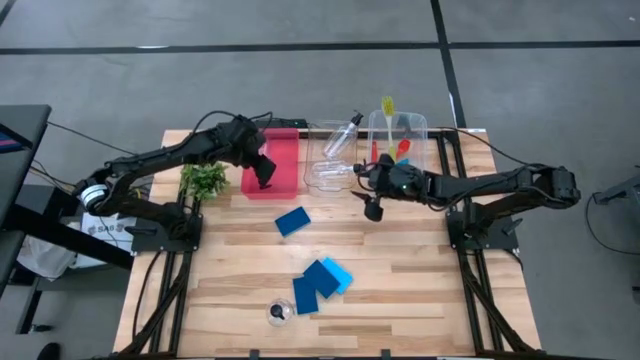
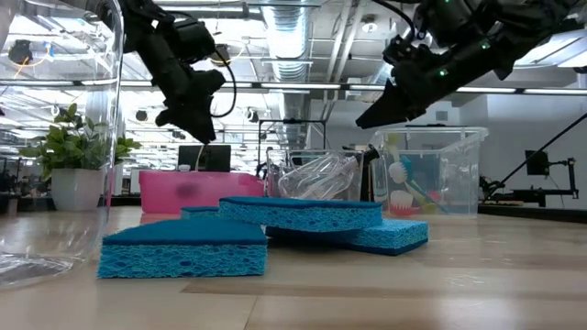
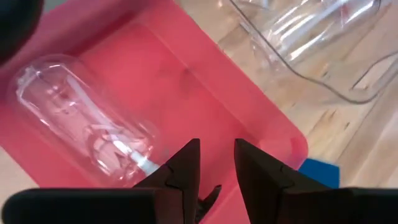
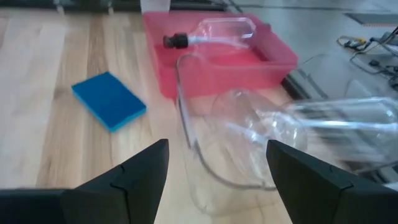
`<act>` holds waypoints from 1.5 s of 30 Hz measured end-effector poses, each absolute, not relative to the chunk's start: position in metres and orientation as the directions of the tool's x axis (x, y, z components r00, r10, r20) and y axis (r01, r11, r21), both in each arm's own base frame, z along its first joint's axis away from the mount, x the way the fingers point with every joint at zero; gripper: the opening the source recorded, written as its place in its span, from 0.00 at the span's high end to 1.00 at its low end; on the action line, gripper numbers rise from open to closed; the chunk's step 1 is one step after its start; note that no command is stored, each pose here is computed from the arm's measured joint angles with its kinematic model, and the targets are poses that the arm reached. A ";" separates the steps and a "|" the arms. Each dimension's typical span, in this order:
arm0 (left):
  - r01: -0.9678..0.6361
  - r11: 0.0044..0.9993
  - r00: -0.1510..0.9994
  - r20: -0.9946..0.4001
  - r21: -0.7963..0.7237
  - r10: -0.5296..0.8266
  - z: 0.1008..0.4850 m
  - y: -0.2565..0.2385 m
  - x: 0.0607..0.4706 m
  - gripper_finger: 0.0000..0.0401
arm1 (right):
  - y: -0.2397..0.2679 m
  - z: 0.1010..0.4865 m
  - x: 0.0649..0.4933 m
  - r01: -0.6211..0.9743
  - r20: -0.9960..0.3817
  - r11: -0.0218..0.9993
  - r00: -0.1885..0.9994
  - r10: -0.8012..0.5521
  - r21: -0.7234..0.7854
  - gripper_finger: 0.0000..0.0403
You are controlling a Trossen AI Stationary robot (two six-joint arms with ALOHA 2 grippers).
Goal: Pick & Place Kitchen Sink Supplies
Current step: Put the soap dispenser into the left transparent bin
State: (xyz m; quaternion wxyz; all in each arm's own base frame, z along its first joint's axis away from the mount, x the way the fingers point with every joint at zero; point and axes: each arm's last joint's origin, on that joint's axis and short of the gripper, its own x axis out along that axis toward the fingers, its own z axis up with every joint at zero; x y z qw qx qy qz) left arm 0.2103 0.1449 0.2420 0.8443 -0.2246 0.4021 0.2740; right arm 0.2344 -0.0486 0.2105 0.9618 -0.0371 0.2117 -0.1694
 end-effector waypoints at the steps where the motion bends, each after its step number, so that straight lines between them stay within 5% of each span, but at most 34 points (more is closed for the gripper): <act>1: -0.621 0.772 0.526 -0.803 -0.137 0.281 0.242 0.144 0.211 0.75 | -0.049 0.210 0.234 0.308 -0.404 0.940 0.849 -0.341 -0.145 0.34; 7: -0.313 0.935 0.504 -0.805 0.167 0.312 0.243 0.131 0.219 0.75 | -0.047 0.207 0.233 0.257 -0.427 0.939 0.840 -0.333 -0.227 0.34; 16: 0.088 0.830 0.404 -0.782 0.550 0.475 0.244 0.123 0.223 0.75 | -0.047 0.206 0.233 0.242 -0.438 0.937 0.835 -0.333 -0.251 0.34; 35: 0.529 0.618 0.365 -0.814 0.581 0.452 0.229 0.120 0.217 0.75 | -0.046 0.200 0.229 0.172 -0.503 0.932 0.802 -0.320 -0.319 0.34; 45: 0.768 0.408 0.332 -0.852 0.493 0.405 0.207 0.115 0.209 0.75 | -0.049 0.200 0.229 0.157 -0.503 0.921 0.799 -0.330 -0.356 0.34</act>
